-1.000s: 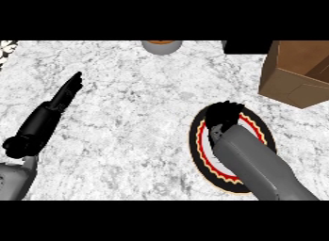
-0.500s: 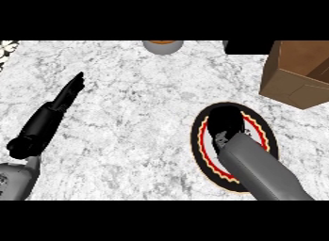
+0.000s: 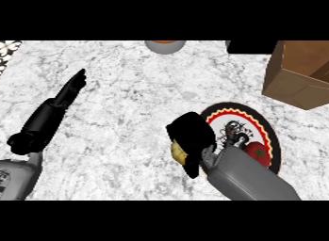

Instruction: Pick the squash from the plate and place it in the cardboard box

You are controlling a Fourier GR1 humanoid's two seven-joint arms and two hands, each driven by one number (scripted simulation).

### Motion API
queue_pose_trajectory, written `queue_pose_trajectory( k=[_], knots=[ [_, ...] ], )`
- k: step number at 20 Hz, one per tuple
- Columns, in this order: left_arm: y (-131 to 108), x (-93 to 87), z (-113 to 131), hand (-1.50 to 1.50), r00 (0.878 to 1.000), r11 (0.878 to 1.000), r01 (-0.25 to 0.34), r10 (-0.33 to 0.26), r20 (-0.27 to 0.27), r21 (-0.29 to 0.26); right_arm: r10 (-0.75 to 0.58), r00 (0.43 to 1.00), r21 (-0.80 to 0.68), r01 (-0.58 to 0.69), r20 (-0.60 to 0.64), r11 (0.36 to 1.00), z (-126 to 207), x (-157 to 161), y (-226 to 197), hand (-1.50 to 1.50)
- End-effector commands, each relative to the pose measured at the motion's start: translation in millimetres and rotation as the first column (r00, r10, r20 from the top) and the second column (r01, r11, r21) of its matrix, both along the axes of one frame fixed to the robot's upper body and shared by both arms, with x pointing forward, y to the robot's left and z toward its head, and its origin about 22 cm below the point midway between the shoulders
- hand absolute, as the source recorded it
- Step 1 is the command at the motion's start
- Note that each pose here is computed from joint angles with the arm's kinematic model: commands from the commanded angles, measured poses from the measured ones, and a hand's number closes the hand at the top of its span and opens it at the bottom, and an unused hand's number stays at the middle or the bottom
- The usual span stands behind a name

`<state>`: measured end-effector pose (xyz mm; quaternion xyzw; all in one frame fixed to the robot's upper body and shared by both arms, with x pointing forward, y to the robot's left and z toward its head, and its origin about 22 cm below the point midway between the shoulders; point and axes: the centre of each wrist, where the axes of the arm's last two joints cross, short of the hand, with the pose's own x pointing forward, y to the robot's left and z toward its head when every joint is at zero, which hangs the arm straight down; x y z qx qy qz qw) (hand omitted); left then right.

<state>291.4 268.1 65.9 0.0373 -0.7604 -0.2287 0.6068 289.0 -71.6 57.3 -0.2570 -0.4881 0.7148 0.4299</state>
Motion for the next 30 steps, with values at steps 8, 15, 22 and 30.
queue_pose_trajectory(
  k=[8, 15, 22, 30],
  knots=[
    [1, -6.7, -1, 0.0, 0.999, 1.0, -0.022, 0.023, -0.029, 0.021, 0.324, 0.857, 0.237, -0.438, 0.4, 0.867, 66, -8, -86, 1.5],
    [8, -0.7, 5, 0.0, 1.0, 1.0, -0.017, 0.018, -0.001, 0.012, -0.048, 0.896, 0.522, -0.213, 0.442, 0.826, 111, -2, -128, 1.5],
    [13, 0.9, 7, 0.0, 1.0, 1.0, -0.022, 0.022, -0.006, 0.012, -0.368, 0.854, 0.67, 0.03, 0.369, 0.742, 158, 35, -181, 1.5],
    [-8, -3.4, 3, 0.0, 1.0, 1.0, 0.006, -0.006, -0.011, 0.016, -0.468, 0.8, 0.644, 0.137, 0.376, 0.752, 162, 92, -235, 1.5]
  ],
)
